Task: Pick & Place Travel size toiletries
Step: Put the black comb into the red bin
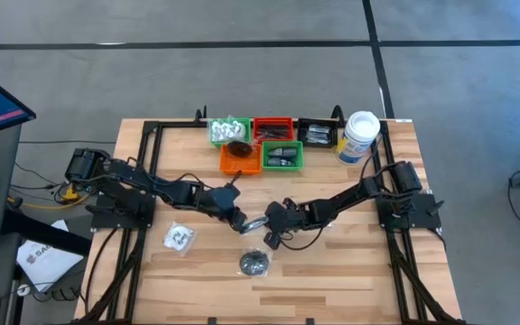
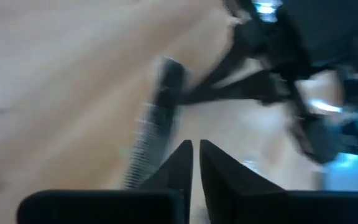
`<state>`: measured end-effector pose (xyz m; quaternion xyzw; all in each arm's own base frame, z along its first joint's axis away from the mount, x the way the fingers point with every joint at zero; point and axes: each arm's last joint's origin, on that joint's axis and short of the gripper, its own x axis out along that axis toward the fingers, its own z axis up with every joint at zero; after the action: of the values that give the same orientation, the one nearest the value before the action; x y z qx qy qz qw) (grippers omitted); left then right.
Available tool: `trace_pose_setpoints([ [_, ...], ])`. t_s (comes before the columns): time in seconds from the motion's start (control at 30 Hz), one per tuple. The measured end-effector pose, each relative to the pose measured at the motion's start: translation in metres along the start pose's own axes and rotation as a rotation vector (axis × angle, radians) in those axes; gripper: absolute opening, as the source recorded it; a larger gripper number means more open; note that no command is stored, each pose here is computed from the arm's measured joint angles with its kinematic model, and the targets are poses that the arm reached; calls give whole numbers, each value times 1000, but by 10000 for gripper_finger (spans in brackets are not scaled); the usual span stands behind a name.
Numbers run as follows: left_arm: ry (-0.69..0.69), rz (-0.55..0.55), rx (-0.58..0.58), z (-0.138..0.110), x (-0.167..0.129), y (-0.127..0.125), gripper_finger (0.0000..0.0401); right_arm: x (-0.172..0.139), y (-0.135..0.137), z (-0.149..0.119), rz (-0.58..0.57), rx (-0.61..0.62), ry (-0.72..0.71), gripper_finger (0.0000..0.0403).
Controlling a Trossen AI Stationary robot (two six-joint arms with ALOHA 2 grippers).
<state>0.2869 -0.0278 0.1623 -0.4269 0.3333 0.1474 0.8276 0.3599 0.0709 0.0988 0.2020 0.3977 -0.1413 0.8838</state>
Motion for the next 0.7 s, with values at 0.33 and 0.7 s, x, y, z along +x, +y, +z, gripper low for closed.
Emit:
trace_pose_setpoints([
  [0.33,91,-75,-212,-16,15,39,107,-9,3,5,-33,-54,-64,0],
  [0.7,65,-87,-215,-15,20,42,145,-8,0,7,-38,-45,-68,0],
])
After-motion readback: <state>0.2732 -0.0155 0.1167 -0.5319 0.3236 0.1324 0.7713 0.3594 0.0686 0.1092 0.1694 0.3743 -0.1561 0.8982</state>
